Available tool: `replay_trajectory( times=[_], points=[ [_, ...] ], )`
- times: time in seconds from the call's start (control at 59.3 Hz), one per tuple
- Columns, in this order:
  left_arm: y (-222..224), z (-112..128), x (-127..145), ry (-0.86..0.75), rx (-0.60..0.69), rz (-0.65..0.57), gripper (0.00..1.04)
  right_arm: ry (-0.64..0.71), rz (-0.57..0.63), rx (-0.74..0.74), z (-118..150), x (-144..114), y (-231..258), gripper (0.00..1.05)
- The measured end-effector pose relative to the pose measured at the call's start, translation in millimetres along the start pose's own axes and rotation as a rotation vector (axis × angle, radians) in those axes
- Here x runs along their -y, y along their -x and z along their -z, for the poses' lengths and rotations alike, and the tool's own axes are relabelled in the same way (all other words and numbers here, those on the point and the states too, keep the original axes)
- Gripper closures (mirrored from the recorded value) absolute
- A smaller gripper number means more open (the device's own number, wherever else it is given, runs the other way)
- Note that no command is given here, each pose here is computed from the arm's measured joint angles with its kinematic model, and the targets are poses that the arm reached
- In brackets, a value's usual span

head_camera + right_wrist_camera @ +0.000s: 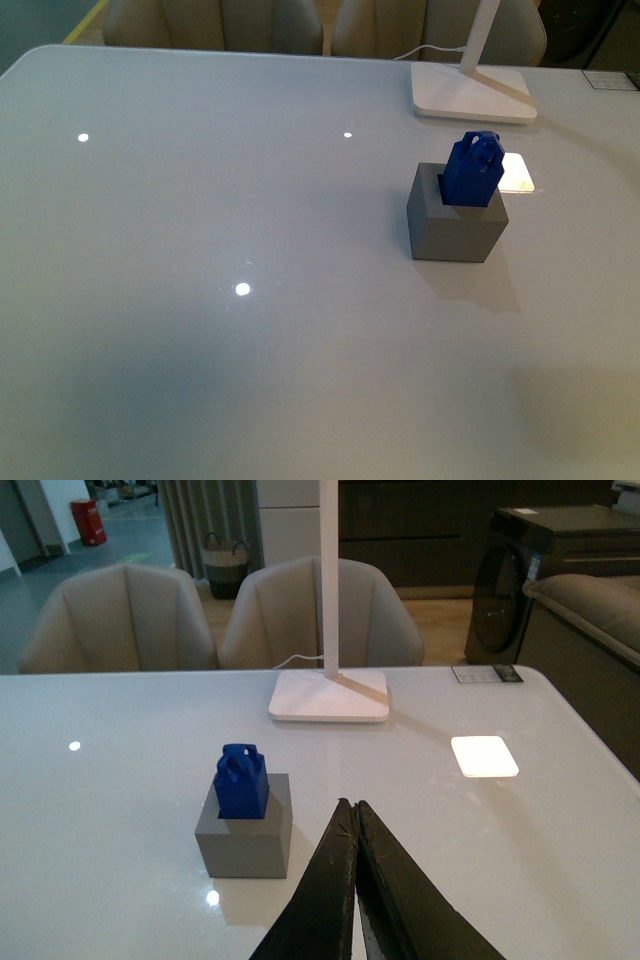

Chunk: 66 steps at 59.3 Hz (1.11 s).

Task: Insert blue part into gray base

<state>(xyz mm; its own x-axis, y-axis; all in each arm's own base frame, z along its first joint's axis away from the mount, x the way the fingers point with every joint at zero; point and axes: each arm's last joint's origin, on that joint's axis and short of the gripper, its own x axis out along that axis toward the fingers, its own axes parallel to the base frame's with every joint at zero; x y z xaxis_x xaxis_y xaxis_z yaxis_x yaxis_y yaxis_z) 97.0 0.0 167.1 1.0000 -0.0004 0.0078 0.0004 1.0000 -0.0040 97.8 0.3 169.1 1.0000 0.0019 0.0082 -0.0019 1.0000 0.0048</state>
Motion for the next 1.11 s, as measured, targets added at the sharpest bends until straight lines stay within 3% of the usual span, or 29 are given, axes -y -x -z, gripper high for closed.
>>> replay_trajectory(
  times=[0.202, 0.253, 0.775, 1.112],
  points=[
    [0.0, 0.0, 0.0, 0.000, 0.000, 0.000, 0.07, 0.000, 0.001, 0.004, -0.2, 0.0, 0.7, 1.03],
    [0.0, 0.0, 0.0, 0.000, 0.000, 0.000, 0.07, 0.002, 0.000, 0.005, -0.2, 0.0, 0.8, 0.98],
    [0.0, 0.0, 0.0, 0.000, 0.000, 0.000, 0.07, 0.001, 0.001, 0.005, -0.2, 0.0, 0.8, 0.08],
    [0.0, 0.0, 0.0, 0.000, 0.000, 0.000, 0.07, 0.002, 0.001, 0.005, -0.2, 0.0, 0.8, 0.09]
  ],
)
